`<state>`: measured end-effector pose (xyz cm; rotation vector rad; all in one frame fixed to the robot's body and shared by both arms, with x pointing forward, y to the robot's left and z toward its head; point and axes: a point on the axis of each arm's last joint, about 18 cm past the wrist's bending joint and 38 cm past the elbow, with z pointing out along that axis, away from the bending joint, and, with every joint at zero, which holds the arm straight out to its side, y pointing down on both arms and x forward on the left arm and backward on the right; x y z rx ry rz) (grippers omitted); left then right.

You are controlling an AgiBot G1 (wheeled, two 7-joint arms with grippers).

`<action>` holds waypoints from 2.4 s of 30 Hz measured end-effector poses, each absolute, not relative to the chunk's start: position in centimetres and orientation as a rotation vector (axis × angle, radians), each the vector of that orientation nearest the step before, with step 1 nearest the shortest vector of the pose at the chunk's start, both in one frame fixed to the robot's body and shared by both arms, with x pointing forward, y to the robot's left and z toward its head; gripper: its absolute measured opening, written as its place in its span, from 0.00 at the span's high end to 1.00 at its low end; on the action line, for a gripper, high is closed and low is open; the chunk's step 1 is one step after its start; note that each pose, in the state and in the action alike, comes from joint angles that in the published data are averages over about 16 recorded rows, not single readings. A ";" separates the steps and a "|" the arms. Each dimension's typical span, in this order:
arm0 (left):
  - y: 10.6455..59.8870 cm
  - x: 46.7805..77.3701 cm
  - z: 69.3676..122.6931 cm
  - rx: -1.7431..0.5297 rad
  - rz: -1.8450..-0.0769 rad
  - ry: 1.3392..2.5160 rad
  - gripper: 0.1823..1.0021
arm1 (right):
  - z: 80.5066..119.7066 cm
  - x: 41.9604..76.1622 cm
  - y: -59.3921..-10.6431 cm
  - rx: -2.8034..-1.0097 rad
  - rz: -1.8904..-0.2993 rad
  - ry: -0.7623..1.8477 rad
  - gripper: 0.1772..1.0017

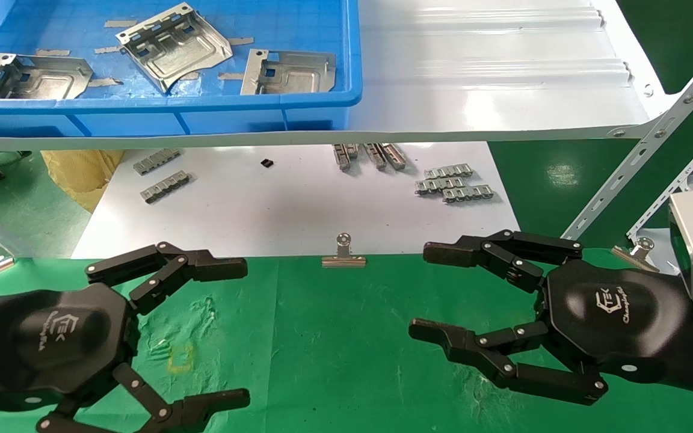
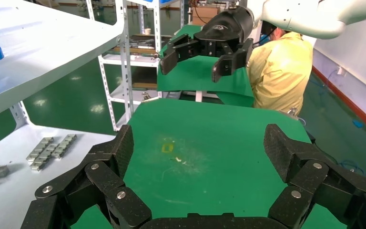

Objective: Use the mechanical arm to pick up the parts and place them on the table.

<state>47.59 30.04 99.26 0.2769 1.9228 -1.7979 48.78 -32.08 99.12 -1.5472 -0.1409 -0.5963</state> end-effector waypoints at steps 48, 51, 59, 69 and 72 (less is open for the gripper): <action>30.0 47.6 99.3 0.277 -1.798 1.923 0.00 | 99.1 48.8 -32.1 -1.547 -0.596 -0.141 0.01; 30.0 47.6 99.3 0.277 -1.798 1.923 0.00 | 99.1 48.8 -32.1 -1.547 -0.596 -0.141 0.00; 30.0 47.6 99.3 0.277 -1.798 1.923 0.00 | 99.1 48.8 -32.1 -1.547 -0.596 -0.141 0.00; 30.0 47.6 99.3 0.277 -1.798 1.923 0.00 | 99.1 48.8 -32.1 -1.547 -0.596 -0.141 0.00; 30.0 47.6 99.3 0.277 -1.798 1.923 0.00 | 99.1 48.8 -32.1 -1.547 -0.596 -0.141 0.00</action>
